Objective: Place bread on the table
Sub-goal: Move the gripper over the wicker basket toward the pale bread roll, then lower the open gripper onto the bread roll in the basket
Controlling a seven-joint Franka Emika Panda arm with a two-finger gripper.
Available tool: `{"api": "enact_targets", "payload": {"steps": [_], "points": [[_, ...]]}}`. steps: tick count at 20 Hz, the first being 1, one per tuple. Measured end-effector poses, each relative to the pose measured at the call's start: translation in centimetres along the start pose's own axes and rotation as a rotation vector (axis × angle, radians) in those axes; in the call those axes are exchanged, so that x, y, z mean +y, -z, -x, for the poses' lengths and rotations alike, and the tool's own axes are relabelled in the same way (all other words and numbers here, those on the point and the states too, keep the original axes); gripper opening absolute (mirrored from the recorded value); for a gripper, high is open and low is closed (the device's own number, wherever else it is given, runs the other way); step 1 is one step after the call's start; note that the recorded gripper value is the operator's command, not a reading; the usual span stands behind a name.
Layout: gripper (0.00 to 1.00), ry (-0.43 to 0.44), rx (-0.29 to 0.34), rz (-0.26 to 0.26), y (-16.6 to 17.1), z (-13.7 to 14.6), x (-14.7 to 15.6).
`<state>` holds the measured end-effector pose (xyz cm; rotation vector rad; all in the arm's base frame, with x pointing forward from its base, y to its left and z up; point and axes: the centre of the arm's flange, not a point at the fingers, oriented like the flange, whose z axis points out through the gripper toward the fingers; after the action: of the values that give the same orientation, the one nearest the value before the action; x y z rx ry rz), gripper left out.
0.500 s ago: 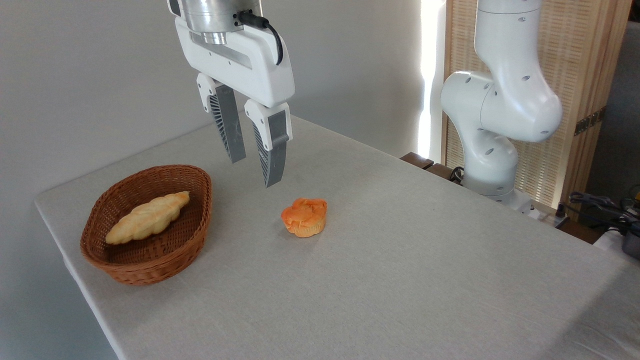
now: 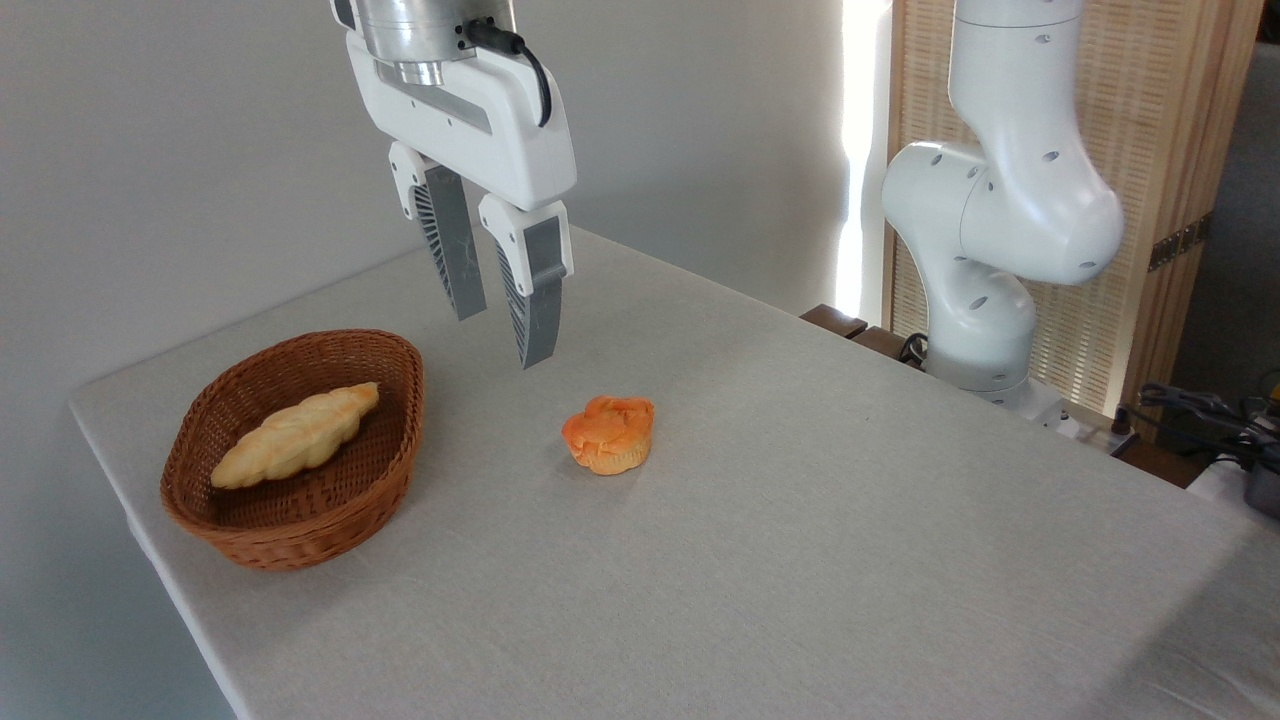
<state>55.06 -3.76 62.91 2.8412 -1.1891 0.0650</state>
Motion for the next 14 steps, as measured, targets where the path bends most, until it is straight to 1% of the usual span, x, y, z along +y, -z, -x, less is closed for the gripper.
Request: {"api": "enact_targets", "payload": {"steps": [2,3,5,6,8,11,13,14], "points": [[1.00,-0.010,0.011,0.015,-0.1,-0.6,0.6],[1.00,-0.015,0.023,0.032,-0.2,-1.1,1.1],[1.00,-0.025,0.045,0.078,-0.9,-2.6,2.6],[1.00,-0.020,0.055,0.090,-1.5,-3.9,3.5],[1.00,0.038,0.087,0.084,-3.3,-7.4,5.7],[1.00,0.159,0.163,0.072,-6.5,-12.8,8.6],[1.00,0.223,0.200,0.077,-8.3,-14.9,9.4],[1.00,0.241,0.217,0.078,-9.1,-15.6,9.6]]}}
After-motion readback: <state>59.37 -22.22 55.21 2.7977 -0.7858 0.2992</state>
